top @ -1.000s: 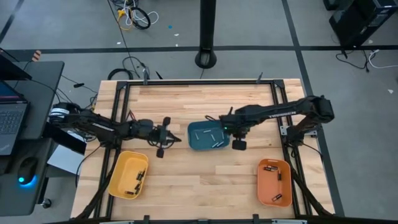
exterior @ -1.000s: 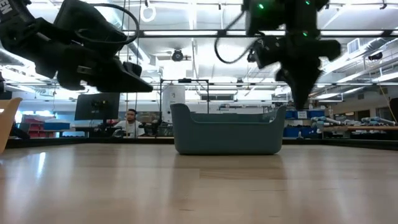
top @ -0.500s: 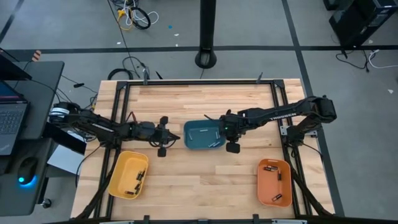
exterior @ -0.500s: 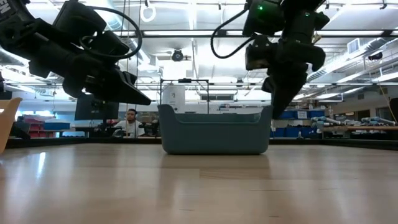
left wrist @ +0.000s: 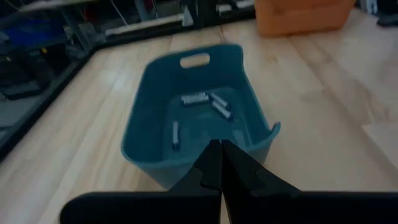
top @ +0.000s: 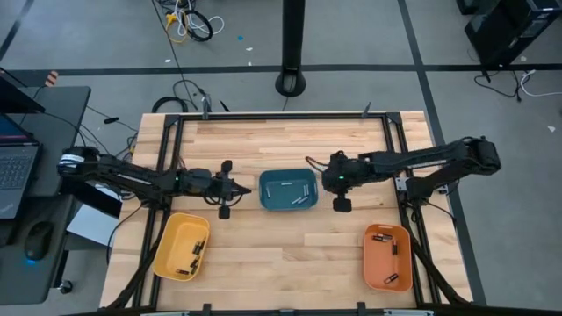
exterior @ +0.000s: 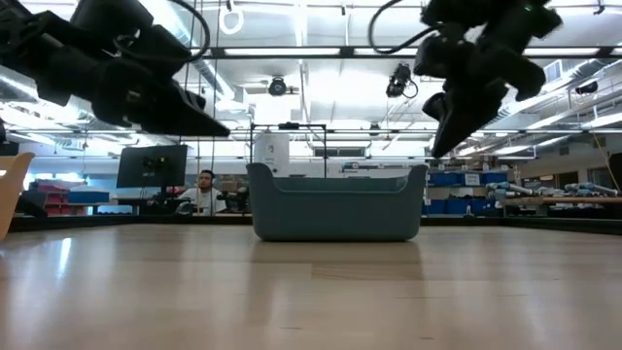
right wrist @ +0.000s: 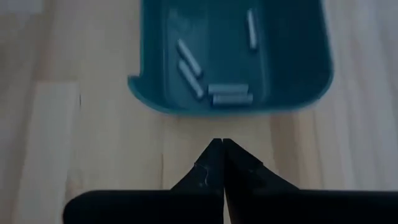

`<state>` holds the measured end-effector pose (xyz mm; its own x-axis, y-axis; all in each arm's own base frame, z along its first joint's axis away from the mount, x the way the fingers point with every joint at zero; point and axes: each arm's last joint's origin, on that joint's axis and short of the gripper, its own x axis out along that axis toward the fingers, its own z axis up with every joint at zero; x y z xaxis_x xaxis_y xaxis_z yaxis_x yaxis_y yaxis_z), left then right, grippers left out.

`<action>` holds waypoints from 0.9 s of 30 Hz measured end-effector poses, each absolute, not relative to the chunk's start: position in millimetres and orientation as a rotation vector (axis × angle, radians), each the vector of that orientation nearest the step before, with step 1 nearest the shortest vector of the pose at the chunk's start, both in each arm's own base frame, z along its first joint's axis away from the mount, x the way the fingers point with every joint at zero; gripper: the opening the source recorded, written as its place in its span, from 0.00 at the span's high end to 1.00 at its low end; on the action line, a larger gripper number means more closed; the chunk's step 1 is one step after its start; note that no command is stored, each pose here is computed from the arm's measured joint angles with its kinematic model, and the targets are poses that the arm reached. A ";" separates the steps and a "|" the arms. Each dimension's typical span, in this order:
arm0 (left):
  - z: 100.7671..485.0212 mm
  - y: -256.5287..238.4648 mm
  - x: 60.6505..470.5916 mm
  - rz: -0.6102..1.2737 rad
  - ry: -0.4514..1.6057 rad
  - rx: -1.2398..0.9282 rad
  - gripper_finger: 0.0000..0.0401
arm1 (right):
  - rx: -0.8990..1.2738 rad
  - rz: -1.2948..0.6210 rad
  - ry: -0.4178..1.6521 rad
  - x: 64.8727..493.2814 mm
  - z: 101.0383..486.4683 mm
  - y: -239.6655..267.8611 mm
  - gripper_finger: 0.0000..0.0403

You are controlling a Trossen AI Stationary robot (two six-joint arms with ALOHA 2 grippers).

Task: Sort batteries
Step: Return to Home Position

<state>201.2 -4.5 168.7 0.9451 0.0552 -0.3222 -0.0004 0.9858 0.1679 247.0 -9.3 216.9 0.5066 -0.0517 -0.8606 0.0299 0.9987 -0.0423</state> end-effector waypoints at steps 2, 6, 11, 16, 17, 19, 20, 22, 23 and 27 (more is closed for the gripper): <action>173.5 -4.6 199.3 0.023 0.305 0.167 0.99 | -0.064 -0.031 0.934 239.5 211.9 -9.2 0.99; 180.2 -5.5 196.5 -0.036 0.264 0.157 0.99 | -0.086 0.042 0.674 231.5 197.8 -9.6 0.99; 182.0 -5.7 195.7 -0.094 0.249 0.147 0.99 | -0.077 0.059 0.524 217.8 181.1 -12.4 0.99; 184.5 -1.8 196.4 -0.098 0.221 0.141 0.99 | -0.081 0.041 0.445 203.2 165.6 -18.1 0.99; 185.5 -0.8 196.6 -0.113 0.209 0.138 0.99 | -0.076 0.041 0.434 199.8 161.6 -20.3 0.99; 187.0 1.9 196.7 -0.136 0.191 0.133 0.99 | -0.054 0.047 0.405 192.5 153.3 -24.8 0.99; 187.1 3.3 196.7 -0.138 0.190 0.129 0.99 | -0.039 0.051 0.386 188.9 149.7 -26.6 0.99; 187.4 6.4 196.6 -0.135 0.187 0.123 0.99 | -0.014 0.058 0.365 181.8 142.3 -28.9 0.99; 187.8 7.8 196.6 -0.130 0.184 0.119 0.99 | -0.005 0.054 0.357 178.4 139.0 -29.8 0.99; 187.7 8.9 192.4 -0.121 0.170 0.100 0.99 | 0.015 0.041 0.319 167.7 131.6 -29.2 0.99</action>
